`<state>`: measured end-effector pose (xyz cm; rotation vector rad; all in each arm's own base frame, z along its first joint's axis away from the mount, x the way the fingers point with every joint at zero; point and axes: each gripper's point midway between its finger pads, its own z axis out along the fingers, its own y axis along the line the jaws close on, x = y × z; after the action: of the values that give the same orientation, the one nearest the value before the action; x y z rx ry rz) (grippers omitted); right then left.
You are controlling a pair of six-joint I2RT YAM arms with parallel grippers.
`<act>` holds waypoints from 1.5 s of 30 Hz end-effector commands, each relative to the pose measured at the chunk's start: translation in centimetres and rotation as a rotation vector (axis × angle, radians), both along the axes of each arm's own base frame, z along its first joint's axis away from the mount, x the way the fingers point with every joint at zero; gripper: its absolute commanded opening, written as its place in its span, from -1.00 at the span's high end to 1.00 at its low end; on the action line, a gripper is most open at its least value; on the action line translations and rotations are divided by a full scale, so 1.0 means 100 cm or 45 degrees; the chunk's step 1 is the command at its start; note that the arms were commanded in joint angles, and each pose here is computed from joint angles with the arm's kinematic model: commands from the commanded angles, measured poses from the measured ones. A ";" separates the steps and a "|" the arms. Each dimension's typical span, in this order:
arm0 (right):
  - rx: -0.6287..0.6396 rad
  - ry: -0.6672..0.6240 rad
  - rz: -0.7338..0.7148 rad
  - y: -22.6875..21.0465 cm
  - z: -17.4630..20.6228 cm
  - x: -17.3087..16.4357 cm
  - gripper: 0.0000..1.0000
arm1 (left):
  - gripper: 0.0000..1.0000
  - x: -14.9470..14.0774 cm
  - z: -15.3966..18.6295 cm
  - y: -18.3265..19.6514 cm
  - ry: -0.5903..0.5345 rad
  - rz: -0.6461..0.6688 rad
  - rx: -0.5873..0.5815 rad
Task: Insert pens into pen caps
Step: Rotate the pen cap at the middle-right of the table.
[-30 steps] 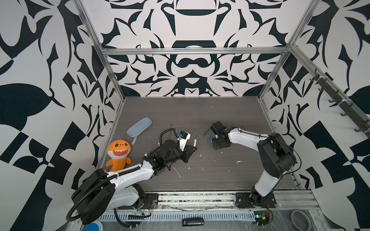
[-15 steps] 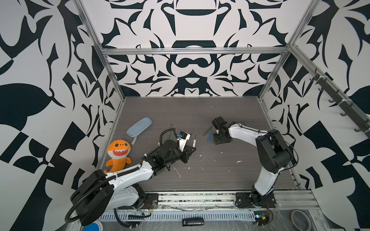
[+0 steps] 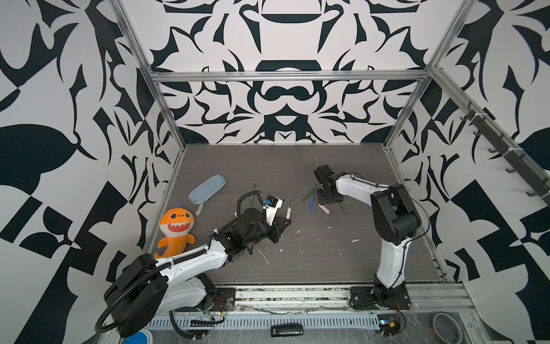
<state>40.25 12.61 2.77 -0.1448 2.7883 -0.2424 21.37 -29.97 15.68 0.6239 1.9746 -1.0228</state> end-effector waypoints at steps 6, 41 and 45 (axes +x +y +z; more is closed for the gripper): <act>0.018 0.046 0.073 0.019 0.000 -0.015 -0.08 | 0.93 0.003 0.021 -0.002 -0.051 0.007 -0.040; 0.180 0.116 -0.032 -0.011 0.000 -0.099 -0.07 | 0.92 0.004 0.014 -0.012 -0.026 -0.030 -0.045; 0.238 0.129 -0.054 -0.011 -0.002 -0.099 -0.05 | 0.92 0.004 0.015 -0.012 -0.028 -0.033 -0.047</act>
<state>30.46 10.83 1.98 -0.0805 2.9062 -0.0724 21.55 -30.40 15.59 0.6309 1.9775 -1.0298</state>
